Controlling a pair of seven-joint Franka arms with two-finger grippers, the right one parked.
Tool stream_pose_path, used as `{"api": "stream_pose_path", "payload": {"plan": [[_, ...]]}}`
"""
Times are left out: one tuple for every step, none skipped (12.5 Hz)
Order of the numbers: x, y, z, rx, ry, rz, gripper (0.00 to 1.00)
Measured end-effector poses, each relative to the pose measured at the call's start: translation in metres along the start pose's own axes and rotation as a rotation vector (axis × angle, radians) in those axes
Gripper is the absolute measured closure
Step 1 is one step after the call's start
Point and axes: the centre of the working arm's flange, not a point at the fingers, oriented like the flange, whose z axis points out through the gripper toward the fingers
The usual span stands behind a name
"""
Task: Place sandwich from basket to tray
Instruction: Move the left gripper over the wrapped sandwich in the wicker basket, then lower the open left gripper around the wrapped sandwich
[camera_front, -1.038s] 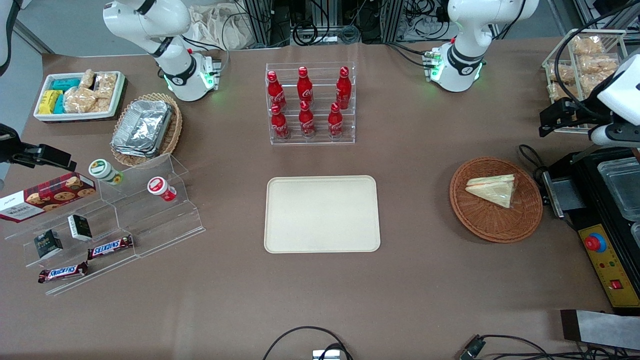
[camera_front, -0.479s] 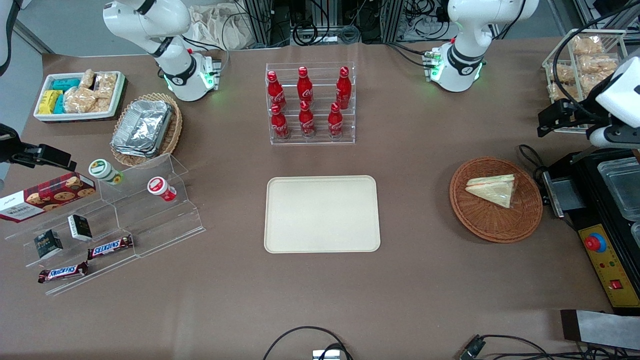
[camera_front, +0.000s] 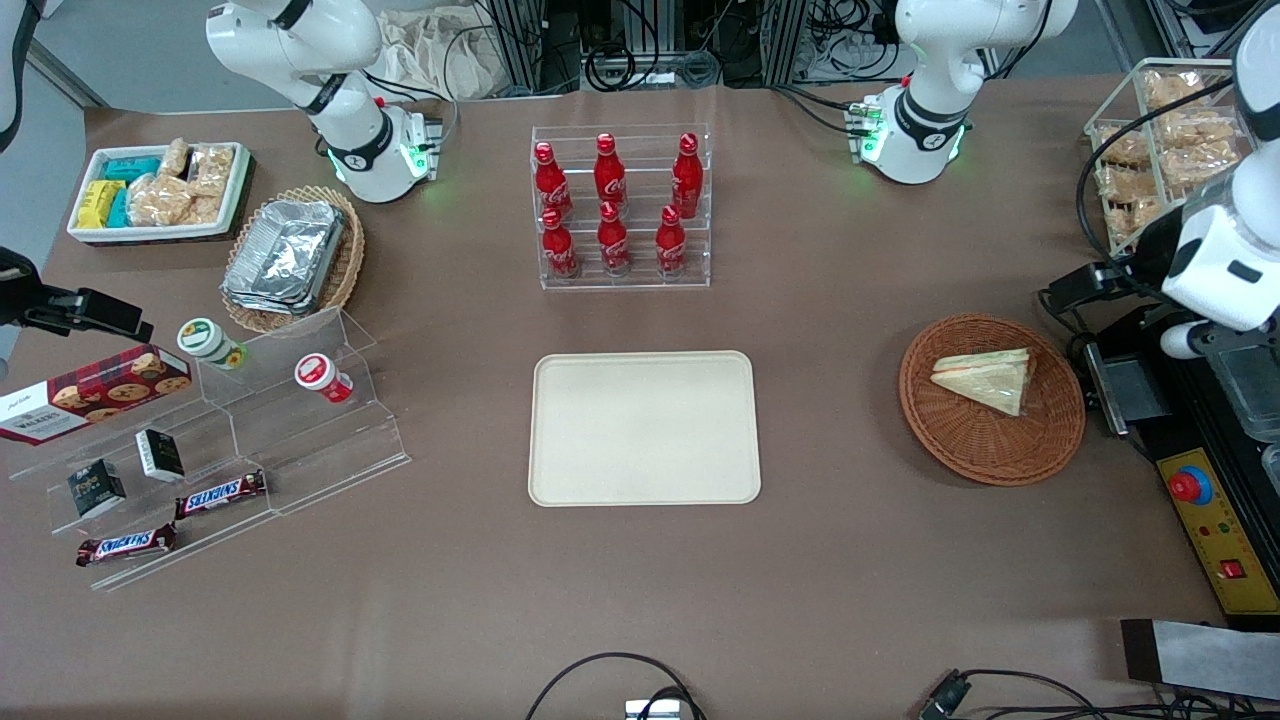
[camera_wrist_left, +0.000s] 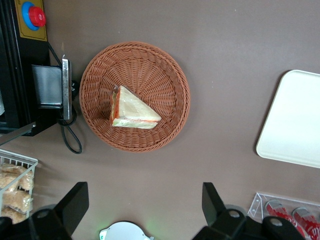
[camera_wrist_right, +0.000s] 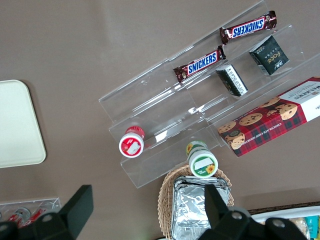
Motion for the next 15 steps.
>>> {"api": "stream_pose_path", "payload": {"plan": [[0.004, 0.000, 0.010, -0.002, 0.004, -0.020, 0.00], [0.008, -0.002, 0.022, -0.004, 0.011, -0.046, 0.00], [0.012, -0.005, 0.035, -0.007, 0.019, -0.079, 0.00], [0.014, -0.010, 0.047, -0.011, 0.026, -0.122, 0.00], [0.016, -0.014, 0.059, -0.013, 0.029, -0.159, 0.00], [0.016, -0.017, 0.068, -0.015, 0.030, -0.188, 0.00], [0.016, -0.018, 0.076, -0.016, 0.032, -0.220, 0.00], [0.016, -0.018, 0.083, -0.019, 0.038, -0.259, 0.00], [0.016, -0.018, 0.090, -0.023, 0.047, -0.304, 0.00], [0.016, -0.018, 0.098, -0.027, 0.054, -0.348, 0.00], [0.016, -0.018, 0.108, -0.030, 0.057, -0.388, 0.00], [0.016, -0.018, 0.119, -0.030, 0.055, -0.421, 0.00], [0.014, -0.020, 0.132, -0.030, 0.051, -0.452, 0.00], [0.013, -0.026, 0.146, -0.030, 0.049, -0.483, 0.00], [0.012, -0.036, 0.160, -0.034, 0.051, -0.512, 0.00]]}}
